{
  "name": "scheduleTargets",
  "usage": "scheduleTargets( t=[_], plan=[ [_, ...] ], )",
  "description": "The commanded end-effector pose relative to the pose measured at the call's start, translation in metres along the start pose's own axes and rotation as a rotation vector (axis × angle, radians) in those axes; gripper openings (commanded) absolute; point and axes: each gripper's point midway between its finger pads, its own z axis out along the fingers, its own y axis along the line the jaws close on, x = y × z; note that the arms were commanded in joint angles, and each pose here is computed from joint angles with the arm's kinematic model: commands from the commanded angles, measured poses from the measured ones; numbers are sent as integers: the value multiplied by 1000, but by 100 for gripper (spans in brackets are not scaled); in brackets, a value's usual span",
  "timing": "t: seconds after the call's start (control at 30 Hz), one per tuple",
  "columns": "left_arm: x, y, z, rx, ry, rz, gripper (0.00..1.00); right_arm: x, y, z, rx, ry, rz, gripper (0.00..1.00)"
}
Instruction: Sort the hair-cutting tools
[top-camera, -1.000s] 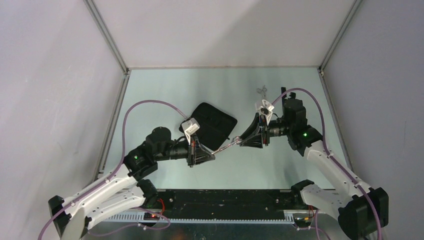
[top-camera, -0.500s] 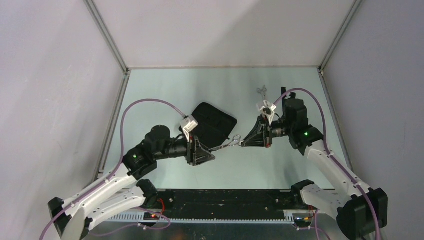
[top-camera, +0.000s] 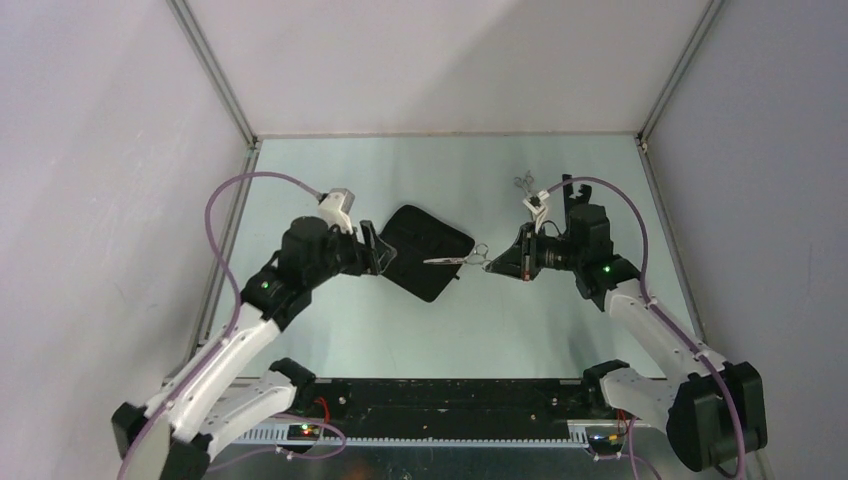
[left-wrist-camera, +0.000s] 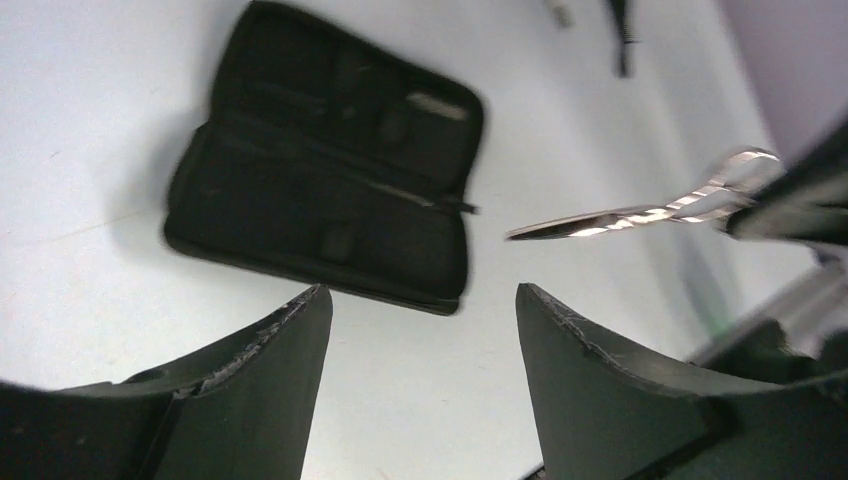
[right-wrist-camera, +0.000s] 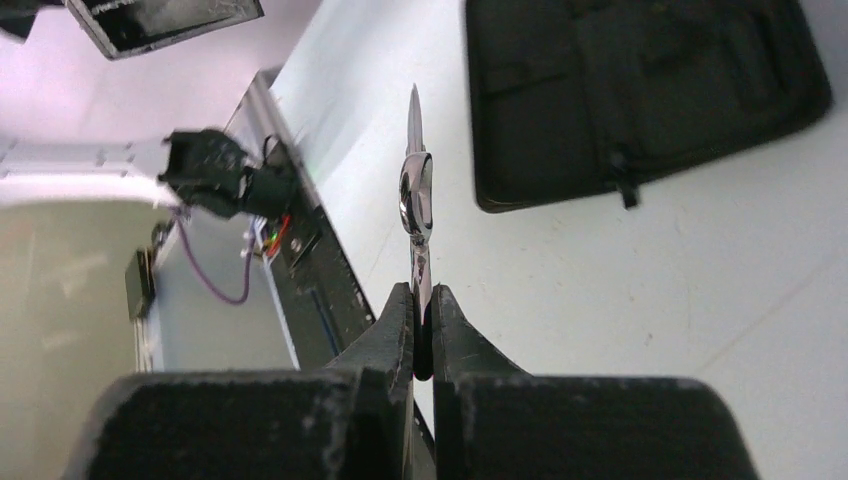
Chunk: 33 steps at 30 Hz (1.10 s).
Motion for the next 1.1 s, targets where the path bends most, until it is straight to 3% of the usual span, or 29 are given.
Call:
scheduleTargets(
  t=[0.0,0.27,0.6,0.87,1.07],
  plan=[
    [-11,51,23,-199,11,4,74,-15,-38,9,178,-138,178,0],
    [-37,103,84,-366,94,120,73,-10,-73,28,267,-194,333,0],
    [4,154,165,-382,422,245,60,-1,-92,38,289,-187,392,0],
    [46,163,179,-310,604,241,53,4,-98,40,281,-182,409,0],
    [66,159,171,-288,673,198,47,7,-99,39,277,-187,420,0]
  ],
)
